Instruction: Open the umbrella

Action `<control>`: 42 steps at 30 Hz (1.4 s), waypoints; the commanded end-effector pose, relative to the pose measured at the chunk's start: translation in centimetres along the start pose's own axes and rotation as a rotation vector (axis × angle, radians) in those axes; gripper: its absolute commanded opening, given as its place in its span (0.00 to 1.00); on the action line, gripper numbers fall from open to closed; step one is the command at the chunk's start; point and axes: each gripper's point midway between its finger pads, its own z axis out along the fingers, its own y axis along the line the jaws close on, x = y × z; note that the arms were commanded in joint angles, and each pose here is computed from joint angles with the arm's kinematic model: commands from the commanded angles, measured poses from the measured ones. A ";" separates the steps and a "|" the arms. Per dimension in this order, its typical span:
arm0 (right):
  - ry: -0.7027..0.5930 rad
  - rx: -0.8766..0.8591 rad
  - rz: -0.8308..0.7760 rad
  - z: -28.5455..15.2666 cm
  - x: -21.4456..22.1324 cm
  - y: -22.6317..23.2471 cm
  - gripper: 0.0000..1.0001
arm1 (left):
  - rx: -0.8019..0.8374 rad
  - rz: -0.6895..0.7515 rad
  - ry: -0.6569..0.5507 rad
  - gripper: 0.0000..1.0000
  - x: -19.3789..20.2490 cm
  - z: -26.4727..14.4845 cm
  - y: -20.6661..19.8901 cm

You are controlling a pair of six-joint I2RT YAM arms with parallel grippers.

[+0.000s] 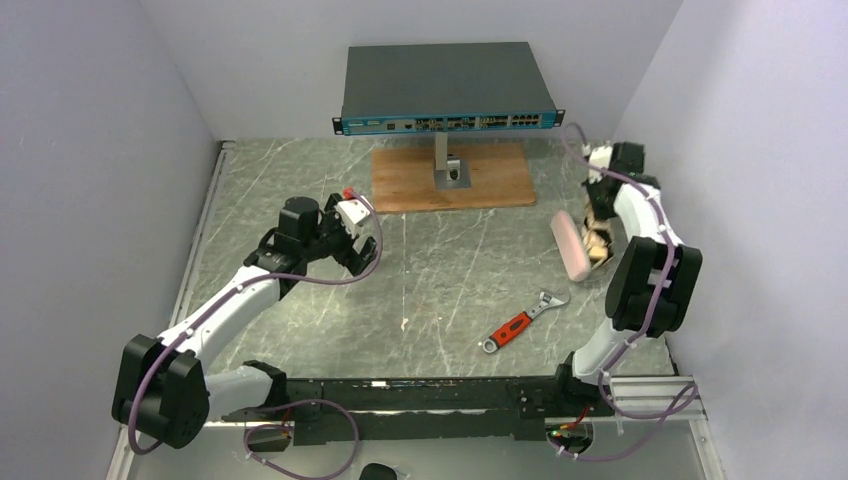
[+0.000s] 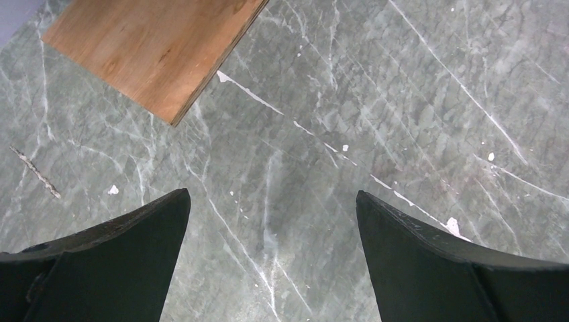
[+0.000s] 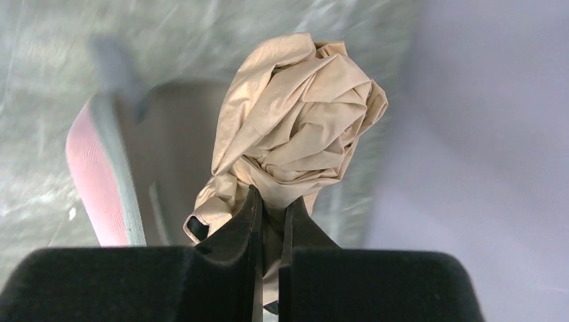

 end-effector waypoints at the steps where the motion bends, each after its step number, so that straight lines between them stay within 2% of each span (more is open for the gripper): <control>1: -0.214 0.104 -0.045 -5.0 -7.8 -5.4 0.00 | -0.060 -0.004 -0.047 1.00 -2.1 0.1 2.0; 5: -0.328 0.046 -0.058 -9.1 -11.2 -3.6 0.00 | -0.075 -0.018 -0.062 1.00 -2.6 -0.4 2.8; 9: -0.476 0.044 -0.039 -15.1 -14.6 -3.3 0.00 | -0.105 -0.023 -0.086 1.00 -3.6 -1.6 3.7; 11: -0.576 -0.048 -0.055 -18.3 -15.9 -1.5 0.00 | -0.104 -0.024 -0.125 1.00 -4.6 -2.5 3.9; 13: -0.678 -0.188 -0.088 -21.5 -16.8 1.7 0.00 | -0.082 -0.008 -0.160 1.00 -5.8 -3.2 3.6; 17: -0.822 -0.469 -0.187 -26.2 -16.9 10.1 0.00 | 0.117 0.092 -0.174 1.00 -7.9 -4.2 0.5; 21: -0.900 -0.770 -0.325 -30.4 -15.6 19.3 0.00 | 0.278 0.216 -0.212 1.00 -9.9 -5.6 -1.9; 25: -0.933 -0.976 -0.505 -32.2 -13.6 26.0 0.00 | 0.340 0.357 -0.261 1.00 -12.1 -6.6 -2.6; 28: -0.974 -1.039 -0.665 -32.8 -13.1 29.8 0.00 | 0.375 0.420 -0.294 1.00 -14.0 -7.2 -3.0; 35: -1.084 -1.093 -0.926 -33.7 -12.2 35.4 0.00 | 0.482 0.272 -0.317 1.00 -16.9 -7.1 -5.6; 39: -1.132 -1.097 -0.979 -34.0 -12.1 37.0 0.00 | 0.562 0.214 -0.292 1.00 -17.1 -6.7 -8.0; 42: -1.157 -1.099 -1.024 -34.4 -12.0 38.0 0.00 | 0.558 0.174 -0.287 1.00 -17.1 -6.1 -8.4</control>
